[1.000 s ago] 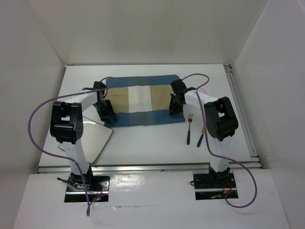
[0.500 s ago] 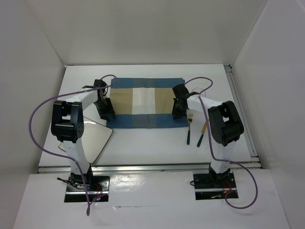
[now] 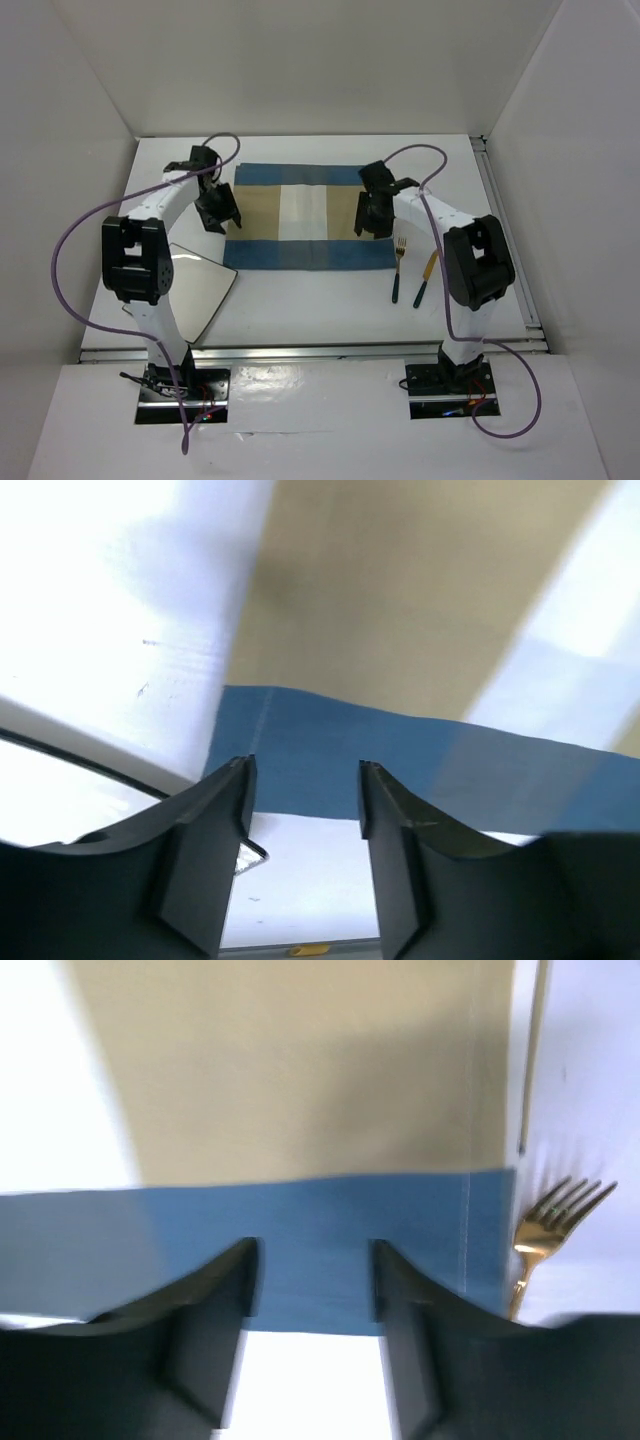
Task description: Set the dinner table for one person
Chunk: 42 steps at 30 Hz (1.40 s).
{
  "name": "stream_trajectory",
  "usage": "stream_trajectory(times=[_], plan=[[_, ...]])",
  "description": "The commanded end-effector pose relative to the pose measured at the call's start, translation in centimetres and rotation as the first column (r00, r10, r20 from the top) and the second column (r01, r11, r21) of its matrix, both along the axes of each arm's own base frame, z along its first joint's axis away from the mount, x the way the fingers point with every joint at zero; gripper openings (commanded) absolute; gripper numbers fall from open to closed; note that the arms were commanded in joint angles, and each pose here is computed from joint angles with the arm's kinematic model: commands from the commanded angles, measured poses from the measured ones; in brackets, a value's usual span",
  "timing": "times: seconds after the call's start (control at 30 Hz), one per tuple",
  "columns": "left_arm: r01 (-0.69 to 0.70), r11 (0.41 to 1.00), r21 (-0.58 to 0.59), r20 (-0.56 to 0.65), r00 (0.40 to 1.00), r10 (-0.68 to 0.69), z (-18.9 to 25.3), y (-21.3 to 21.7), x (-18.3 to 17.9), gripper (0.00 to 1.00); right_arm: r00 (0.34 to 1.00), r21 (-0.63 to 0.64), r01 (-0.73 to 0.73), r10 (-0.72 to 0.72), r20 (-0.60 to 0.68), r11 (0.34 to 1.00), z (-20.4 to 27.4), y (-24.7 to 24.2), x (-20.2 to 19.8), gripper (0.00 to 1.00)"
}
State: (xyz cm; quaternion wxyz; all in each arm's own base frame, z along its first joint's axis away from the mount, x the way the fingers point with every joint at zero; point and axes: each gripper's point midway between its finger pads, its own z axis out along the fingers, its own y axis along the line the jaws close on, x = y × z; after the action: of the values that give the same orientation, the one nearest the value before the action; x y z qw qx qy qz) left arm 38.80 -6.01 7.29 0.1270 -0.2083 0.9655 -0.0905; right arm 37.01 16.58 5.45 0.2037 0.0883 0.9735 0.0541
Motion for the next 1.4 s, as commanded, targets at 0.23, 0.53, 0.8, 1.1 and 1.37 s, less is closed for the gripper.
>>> stream_trajectory(times=[0.23, 0.53, 0.8, 1.1, 1.37], plan=[[0.034, 0.999, -0.008, 0.317, 0.948, -0.029, 14.1, -0.2, 2.0, 0.63, 0.942, -0.003, 0.093, -0.087, 0.325, 0.996, 15.2, -4.2, 5.7, 0.74], [0.056, 0.998, -0.022, 0.391, 0.919, -0.043, 16.1, -0.4, -0.3, 0.61, 0.922, 0.016, 0.293, -0.287, 0.260, 0.956, 13.4, -14.5, 9.0, 0.91], [0.069, 0.997, -0.024, 0.368, 0.928, -0.055, 15.1, -0.5, -1.9, 0.60, 0.922, -0.002, 0.345, -0.339, 0.187, 0.938, 9.3, -17.1, 10.8, 0.79], [0.063, 0.998, -0.016, 0.367, 0.929, -0.052, 15.0, -0.3, -2.4, 0.60, 0.919, 0.003, 0.374, -0.371, 0.135, 0.927, 5.4, -18.3, 10.6, 0.66], [0.063, 0.998, -0.016, 0.369, 0.928, -0.052, 15.1, -0.3, -1.9, 0.60, 0.927, 0.008, 0.358, -0.356, 0.116, 0.934, 4.2, -18.0, 10.5, 0.24]])
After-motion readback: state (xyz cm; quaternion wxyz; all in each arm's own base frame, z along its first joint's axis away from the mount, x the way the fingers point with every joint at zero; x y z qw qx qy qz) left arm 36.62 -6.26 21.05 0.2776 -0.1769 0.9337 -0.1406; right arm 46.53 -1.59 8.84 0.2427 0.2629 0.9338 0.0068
